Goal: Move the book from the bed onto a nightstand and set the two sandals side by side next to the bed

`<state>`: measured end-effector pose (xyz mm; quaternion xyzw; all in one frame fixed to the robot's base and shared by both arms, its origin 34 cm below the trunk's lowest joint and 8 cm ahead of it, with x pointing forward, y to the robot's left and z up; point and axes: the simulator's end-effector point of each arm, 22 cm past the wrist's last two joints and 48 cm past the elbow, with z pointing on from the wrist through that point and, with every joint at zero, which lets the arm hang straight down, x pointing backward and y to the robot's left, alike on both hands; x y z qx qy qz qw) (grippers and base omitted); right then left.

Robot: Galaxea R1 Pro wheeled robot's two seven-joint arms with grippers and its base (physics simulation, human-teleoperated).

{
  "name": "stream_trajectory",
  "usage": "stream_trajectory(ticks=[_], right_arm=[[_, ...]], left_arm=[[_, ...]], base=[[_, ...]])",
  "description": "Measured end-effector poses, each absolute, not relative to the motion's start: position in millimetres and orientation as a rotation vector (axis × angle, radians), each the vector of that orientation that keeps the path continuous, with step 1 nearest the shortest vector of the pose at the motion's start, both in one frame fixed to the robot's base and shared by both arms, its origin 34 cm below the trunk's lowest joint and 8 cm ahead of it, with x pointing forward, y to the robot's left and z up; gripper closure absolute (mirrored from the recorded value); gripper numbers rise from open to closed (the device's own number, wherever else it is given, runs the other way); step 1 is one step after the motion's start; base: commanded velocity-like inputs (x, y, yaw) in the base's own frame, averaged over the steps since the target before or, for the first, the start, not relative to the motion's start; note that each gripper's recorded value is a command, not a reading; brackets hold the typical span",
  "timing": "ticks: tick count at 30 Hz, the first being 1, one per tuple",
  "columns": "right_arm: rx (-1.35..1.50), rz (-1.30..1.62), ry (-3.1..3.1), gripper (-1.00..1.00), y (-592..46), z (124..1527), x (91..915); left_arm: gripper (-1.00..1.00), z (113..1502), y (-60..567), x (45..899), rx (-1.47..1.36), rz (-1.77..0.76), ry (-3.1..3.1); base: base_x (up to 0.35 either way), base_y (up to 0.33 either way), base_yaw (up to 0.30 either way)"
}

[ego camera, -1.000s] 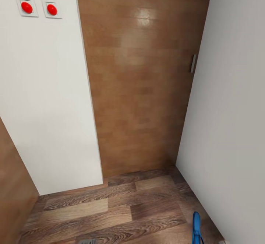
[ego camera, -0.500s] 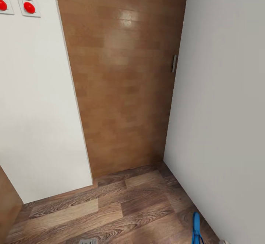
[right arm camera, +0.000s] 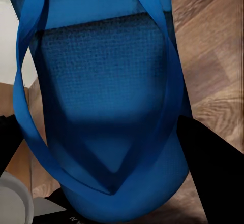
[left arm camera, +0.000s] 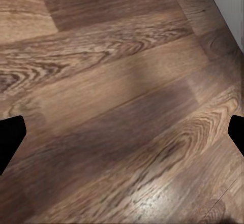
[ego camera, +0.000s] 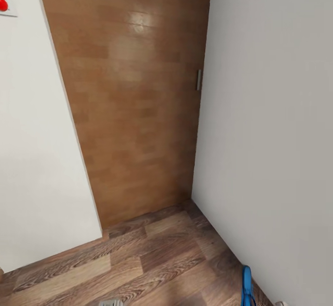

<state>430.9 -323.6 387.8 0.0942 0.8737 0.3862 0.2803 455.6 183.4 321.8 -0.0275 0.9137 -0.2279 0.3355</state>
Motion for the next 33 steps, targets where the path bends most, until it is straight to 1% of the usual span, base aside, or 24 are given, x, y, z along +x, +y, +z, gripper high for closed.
stream_trajectory(ticks=[33], right_arm=[[0.253,1.035,2.342,1.0,-323.6,387.8,430.9]], left_arm=[[-1.0,321.8,183.3,455.7,-0.072,-0.595,2.383]], base=[[0.0,0.0,-0.229]])
